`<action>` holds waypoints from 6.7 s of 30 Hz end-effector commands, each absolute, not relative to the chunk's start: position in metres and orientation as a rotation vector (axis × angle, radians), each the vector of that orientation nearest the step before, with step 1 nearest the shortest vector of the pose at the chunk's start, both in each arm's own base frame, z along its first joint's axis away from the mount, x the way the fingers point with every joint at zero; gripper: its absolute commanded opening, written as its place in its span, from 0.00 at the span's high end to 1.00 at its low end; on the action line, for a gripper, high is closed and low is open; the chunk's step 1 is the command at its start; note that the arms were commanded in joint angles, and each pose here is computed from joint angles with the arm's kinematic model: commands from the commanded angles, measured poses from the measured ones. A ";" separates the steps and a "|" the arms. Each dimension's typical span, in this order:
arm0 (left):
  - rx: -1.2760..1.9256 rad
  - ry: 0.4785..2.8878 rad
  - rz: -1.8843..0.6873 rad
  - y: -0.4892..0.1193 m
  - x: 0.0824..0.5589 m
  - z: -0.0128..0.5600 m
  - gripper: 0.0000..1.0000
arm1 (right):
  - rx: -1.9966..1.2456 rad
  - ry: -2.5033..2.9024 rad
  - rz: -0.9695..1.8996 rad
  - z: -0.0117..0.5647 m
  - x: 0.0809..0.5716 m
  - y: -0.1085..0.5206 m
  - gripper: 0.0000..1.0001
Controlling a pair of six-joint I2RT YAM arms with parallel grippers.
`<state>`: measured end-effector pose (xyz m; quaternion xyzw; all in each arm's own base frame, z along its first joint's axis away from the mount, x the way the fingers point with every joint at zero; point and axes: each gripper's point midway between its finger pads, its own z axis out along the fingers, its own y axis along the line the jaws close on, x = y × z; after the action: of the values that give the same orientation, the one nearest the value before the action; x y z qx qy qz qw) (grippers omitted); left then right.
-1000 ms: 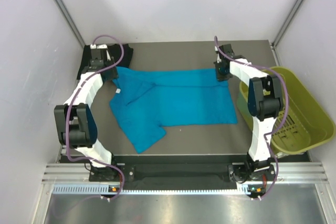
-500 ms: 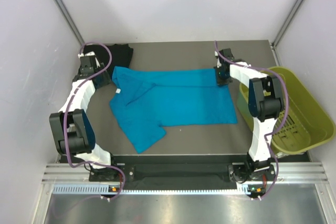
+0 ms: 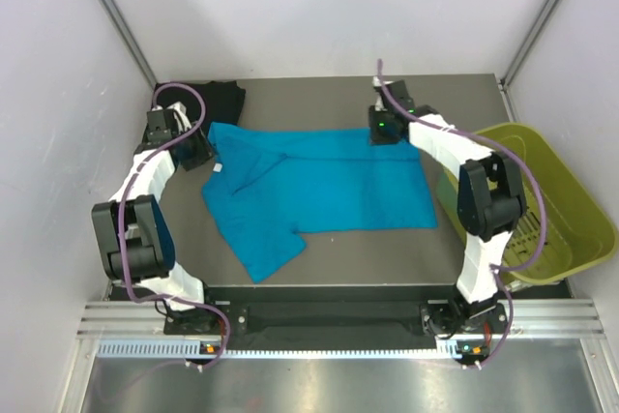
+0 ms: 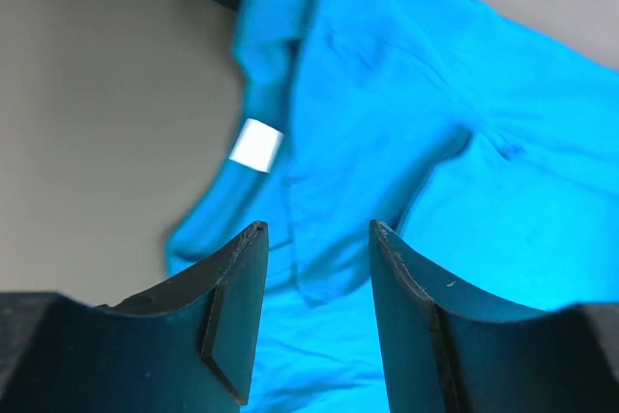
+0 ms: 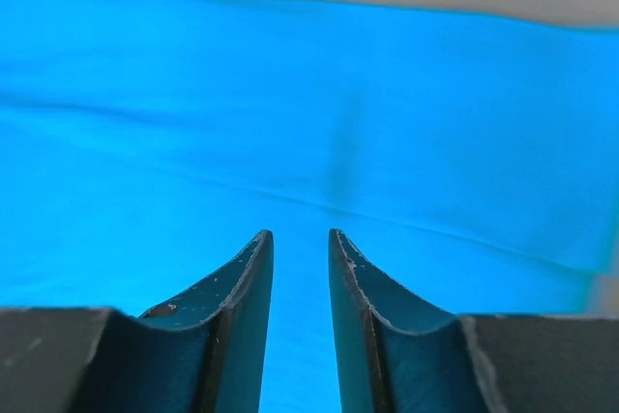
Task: Fold and stack the t-shirts
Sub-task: Fold the tshirt
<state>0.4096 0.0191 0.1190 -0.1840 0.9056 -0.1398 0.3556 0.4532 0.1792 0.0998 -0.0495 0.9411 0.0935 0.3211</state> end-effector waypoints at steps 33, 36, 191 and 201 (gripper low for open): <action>0.358 2.342 -0.667 -0.129 0.471 0.058 0.50 | -0.285 2.203 0.482 0.189 0.415 0.261 0.67; 0.370 2.343 -0.699 -0.134 0.466 0.062 0.57 | -0.284 2.197 0.485 0.191 0.413 0.261 0.67; -0.762 2.478 -0.268 -0.017 0.357 0.080 0.61 | -0.248 2.395 0.541 0.085 0.397 0.396 0.84; -0.499 2.177 -0.040 0.035 0.440 0.150 0.48 | -0.214 2.337 0.550 0.120 0.421 0.362 0.74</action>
<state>0.4109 0.0139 0.1269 -0.2359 0.8939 -0.0636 0.3759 0.3946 0.3721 0.0645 -0.0914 0.9305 0.1861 0.3019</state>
